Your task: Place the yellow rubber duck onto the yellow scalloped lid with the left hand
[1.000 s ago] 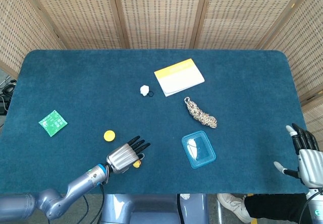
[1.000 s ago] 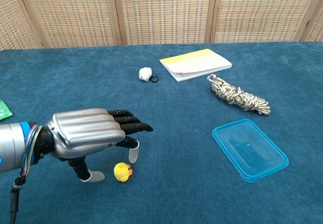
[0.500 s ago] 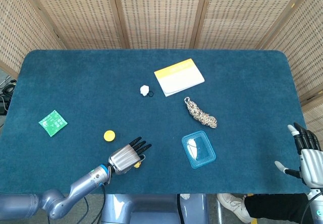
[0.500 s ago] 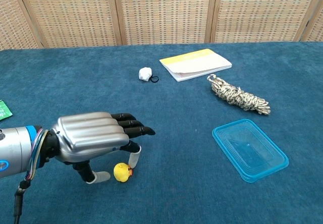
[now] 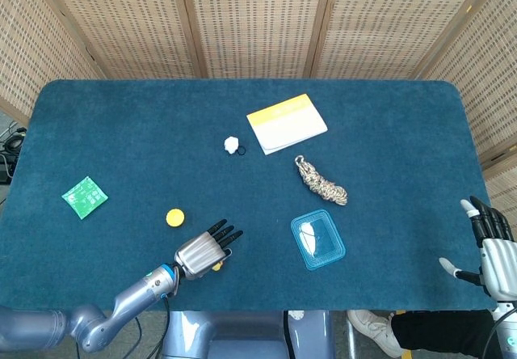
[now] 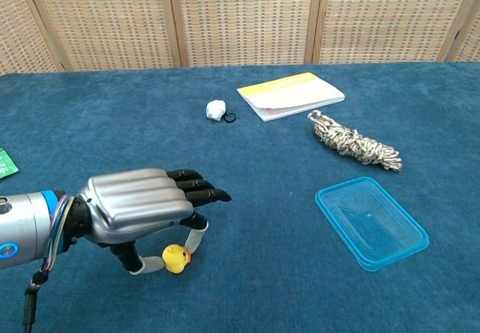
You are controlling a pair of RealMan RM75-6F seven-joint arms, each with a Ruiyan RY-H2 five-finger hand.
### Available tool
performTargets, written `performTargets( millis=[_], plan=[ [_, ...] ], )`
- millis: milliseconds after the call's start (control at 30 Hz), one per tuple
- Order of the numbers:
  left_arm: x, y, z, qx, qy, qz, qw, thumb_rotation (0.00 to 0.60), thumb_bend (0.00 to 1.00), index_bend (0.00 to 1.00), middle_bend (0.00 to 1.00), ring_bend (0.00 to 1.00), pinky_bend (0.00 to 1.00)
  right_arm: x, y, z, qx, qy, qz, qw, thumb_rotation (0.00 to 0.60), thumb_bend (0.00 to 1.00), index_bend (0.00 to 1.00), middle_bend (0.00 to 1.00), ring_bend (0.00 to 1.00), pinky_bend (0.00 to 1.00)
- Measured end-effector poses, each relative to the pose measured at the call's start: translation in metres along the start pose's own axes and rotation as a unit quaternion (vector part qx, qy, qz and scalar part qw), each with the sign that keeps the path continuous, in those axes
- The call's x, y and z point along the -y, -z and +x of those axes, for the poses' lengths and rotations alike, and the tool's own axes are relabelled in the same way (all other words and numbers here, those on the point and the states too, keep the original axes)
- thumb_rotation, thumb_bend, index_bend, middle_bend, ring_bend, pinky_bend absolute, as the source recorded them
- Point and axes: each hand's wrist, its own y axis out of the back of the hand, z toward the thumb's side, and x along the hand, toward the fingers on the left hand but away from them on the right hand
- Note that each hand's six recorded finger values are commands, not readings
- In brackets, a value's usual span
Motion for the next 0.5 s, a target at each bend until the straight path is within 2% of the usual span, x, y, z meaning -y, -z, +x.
performTargets(
  millis=[300,500],
  plan=[
    [-0.004,0.003,-0.004,-0.003,-0.008,-0.006,0.9999,0.600,0.37,0.50,0.00,0.00,0.00,-0.001,0.000,0.000,0.000,0.002,-0.001,1.0000,0.600,0.00,0.00,0.00,0.00,0.00],
    [-0.013,0.015,-0.010,-0.016,-0.020,-0.008,0.9996,0.600,0.37,0.50,0.00,0.00,0.00,0.000,0.001,0.000,0.000,0.000,0.001,1.0000,0.600,0.00,0.00,0.00,0.00,0.00]
  ],
)
